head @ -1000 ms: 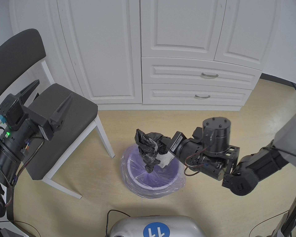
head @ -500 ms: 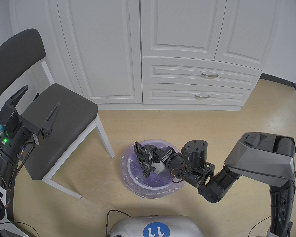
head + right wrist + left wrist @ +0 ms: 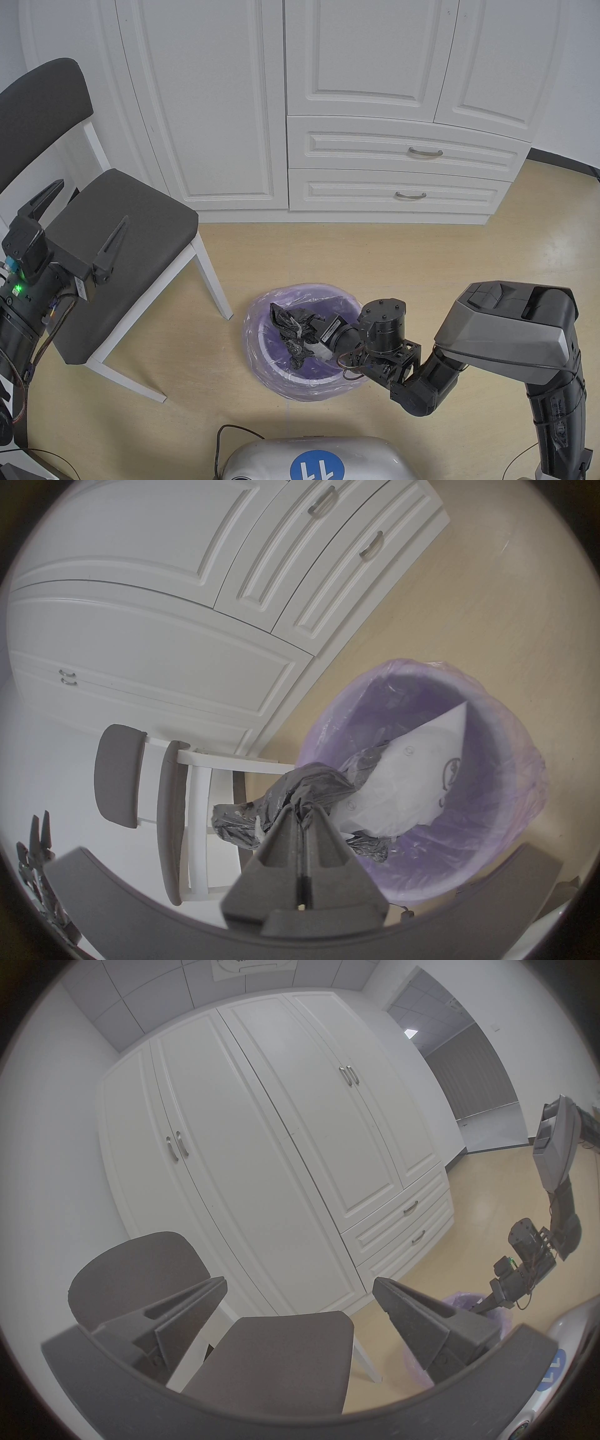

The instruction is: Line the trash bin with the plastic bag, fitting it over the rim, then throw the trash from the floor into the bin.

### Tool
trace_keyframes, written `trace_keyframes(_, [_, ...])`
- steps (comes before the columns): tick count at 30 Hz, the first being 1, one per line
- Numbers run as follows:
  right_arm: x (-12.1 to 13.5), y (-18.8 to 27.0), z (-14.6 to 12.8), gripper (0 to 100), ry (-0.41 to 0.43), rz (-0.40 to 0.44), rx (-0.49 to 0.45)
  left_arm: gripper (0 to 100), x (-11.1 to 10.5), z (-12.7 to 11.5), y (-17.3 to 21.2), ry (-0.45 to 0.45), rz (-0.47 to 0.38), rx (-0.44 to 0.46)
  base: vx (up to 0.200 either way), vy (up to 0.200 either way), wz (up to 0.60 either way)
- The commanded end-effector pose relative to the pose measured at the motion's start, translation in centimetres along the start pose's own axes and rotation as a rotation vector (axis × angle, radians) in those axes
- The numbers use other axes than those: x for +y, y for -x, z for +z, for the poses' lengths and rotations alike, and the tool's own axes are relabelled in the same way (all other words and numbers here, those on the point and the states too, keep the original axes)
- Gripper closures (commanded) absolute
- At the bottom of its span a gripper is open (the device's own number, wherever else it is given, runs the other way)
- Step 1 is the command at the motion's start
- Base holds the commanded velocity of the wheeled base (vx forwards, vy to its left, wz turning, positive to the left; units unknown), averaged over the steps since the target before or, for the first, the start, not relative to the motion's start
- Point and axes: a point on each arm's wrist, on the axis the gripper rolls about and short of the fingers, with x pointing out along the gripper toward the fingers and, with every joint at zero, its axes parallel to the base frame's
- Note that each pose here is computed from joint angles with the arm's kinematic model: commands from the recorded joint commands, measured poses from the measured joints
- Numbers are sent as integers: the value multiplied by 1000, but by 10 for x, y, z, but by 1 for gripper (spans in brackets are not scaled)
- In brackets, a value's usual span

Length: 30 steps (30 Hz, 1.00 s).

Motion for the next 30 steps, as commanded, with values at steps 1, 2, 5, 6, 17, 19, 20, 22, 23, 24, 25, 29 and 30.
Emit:
trace_keyframes(1, [7,5,-26,100,35,6,58,0,-5,-1,0,3,-24,3,0,0,0])
trace_keyframes(2, [8,6,-27,100,42,7,64,0,-5,-1,0,3,-25,2,0,0,0])
trace_keyframes(5, [10,9,-30,100,45,10,75,0,-5,0,0,5,-25,0,0,0,0])
trace_keyframes(6, [12,12,-32,100,48,12,85,0,-4,0,0,4,-23,0,0,0,0])
trace_keyframes(17, [17,11,-28,100,40,37,64,0,-5,0,0,4,-25,-2,0,0,0])
trace_keyframes(19, [17,10,-26,100,39,38,58,0,-5,0,0,4,-25,-2,0,0,0])
trace_keyframes(20, [14,4,-20,100,35,41,36,0,-5,0,0,4,-26,0,0,0,0])
trace_keyframes(22, [15,-1,-17,100,33,51,21,0,-5,0,0,4,-28,0,0,0,0])
trace_keyframes(23, [16,-1,-17,100,33,53,20,0,-5,0,0,4,-29,-1,0,0,0])
trace_keyframes(24, [16,-4,-16,100,34,59,13,0,-6,0,0,6,-33,-3,0,0,0])
trace_keyframes(25, [18,-6,-15,100,34,66,7,0,-7,0,0,7,-38,-4,0,0,0])
trace_keyframes(29, [18,-8,-16,100,37,73,2,0,-10,0,-1,8,-52,-4,0,0,0])
trace_keyframes(30, [19,-9,-16,100,37,74,2,0,-10,0,-1,8,-52,-4,0,0,0])
